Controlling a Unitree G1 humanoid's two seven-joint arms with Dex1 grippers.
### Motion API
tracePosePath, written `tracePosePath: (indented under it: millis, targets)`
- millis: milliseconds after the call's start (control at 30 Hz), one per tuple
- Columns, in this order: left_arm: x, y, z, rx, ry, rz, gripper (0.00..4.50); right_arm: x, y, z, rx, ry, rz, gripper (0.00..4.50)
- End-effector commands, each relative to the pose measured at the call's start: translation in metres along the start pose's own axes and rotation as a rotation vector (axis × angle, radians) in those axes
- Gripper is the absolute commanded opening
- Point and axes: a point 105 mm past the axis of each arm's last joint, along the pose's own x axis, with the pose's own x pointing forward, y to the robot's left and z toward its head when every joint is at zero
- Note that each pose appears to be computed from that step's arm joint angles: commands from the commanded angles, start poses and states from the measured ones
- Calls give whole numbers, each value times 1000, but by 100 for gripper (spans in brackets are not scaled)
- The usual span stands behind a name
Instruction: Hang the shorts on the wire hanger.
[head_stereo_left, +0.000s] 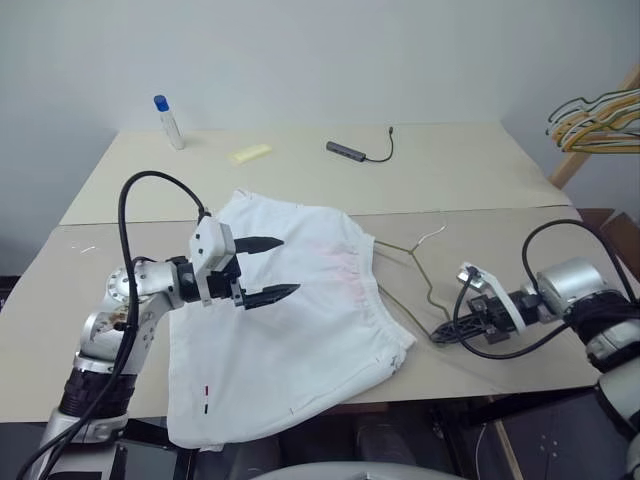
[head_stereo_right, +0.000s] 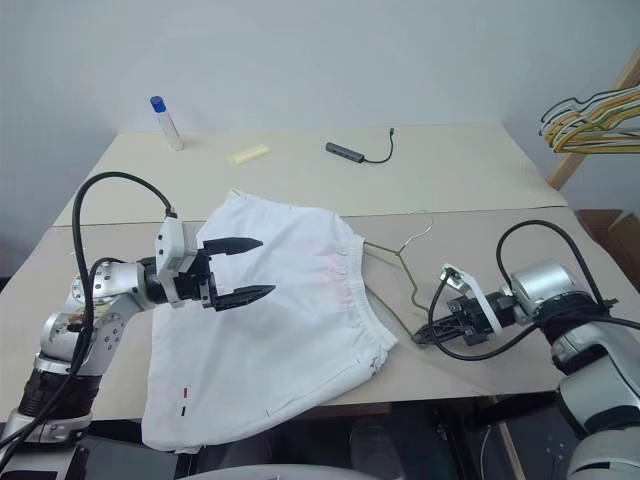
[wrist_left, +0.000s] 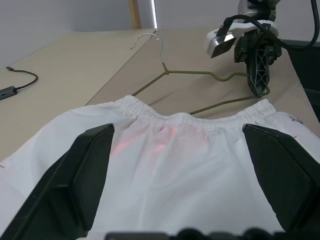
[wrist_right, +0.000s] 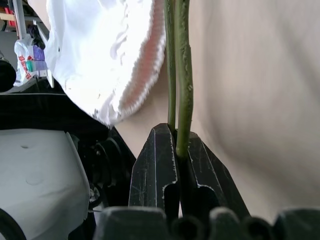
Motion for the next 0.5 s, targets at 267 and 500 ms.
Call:
tracePosePath:
  millis: [267, 500]
  targets:
    - [2, -1, 10, 64, -9, -8, 446, -22, 9, 26, -80, -151, 33, 0]
    - [2, 2, 11, 65, -11, -18, 446, -8, 36, 46, -376, -190, -78, 0]
